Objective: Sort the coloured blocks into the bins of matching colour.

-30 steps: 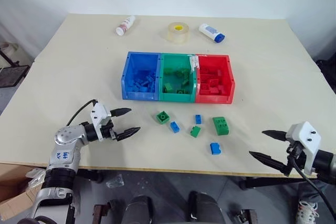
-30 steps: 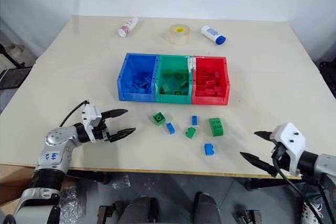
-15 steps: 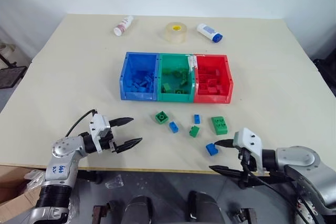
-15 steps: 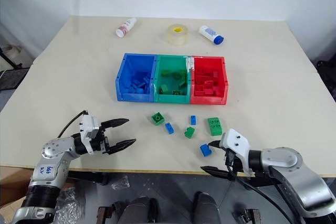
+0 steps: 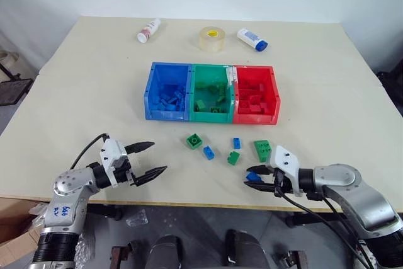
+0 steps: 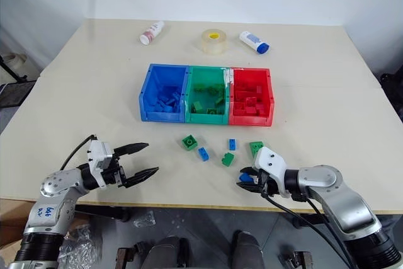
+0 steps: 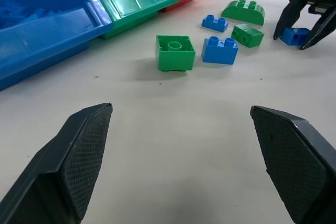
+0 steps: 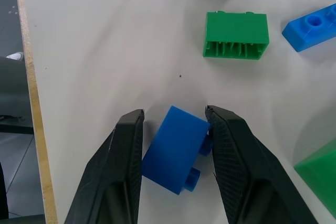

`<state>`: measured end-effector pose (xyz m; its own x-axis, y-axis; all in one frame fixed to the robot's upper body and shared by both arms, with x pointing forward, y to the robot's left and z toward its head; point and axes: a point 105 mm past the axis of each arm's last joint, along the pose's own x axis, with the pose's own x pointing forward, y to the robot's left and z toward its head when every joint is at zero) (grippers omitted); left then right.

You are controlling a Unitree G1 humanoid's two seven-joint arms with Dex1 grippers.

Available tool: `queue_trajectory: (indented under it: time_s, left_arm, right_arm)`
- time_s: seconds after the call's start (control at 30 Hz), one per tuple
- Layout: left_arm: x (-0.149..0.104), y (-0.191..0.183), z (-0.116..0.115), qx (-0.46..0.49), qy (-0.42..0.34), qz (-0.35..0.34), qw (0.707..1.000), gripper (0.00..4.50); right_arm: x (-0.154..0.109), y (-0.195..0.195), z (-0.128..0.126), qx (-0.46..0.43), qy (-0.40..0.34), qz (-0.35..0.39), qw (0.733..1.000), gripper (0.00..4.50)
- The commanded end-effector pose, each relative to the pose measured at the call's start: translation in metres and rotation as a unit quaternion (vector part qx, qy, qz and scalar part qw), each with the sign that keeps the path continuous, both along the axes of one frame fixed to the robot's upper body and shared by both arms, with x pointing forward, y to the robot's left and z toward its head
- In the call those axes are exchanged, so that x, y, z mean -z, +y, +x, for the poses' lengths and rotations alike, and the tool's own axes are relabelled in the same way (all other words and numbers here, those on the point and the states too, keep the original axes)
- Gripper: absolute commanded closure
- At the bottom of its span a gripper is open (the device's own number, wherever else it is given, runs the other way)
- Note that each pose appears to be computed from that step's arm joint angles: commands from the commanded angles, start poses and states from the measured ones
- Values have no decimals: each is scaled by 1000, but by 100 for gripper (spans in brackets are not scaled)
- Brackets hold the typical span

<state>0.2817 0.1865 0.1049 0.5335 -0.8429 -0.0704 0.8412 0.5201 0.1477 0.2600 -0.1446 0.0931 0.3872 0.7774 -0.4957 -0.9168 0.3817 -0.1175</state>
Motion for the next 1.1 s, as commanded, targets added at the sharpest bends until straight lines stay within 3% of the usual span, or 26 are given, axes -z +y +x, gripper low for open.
queue_trajectory:
  time_s: [0.03, 0.27, 0.4, 0.7, 0.87, 1.1]
  left_arm:
    - [-9, 0, 0, 1, -23, -3, 1000, 0]
    - [-11, -1, 7, 8, -35, -4, 999, 0]
    - [-15, -3, 12, 13, -49, -9, 999, 0]
    - [-16, -12, 17, 17, -61, -13, 998, 0]
    - [-18, -14, 19, 15, -66, -16, 998, 0]
    - [-20, -14, 22, 10, -72, -21, 997, 0]
  right_arm:
    - [-16, 2, 1, -5, -26, 16, 1000, 303]
    - [-66, 30, 24, -21, -90, 88, 992, 303]
    - [-96, 65, 60, -26, -143, 138, 980, 303]
    - [-127, 159, 123, -35, -208, 195, 958, 303]
    - [-142, 185, 144, -8, -237, 218, 947, 303]
    - [-134, 188, 137, -32, -226, 244, 943, 74]
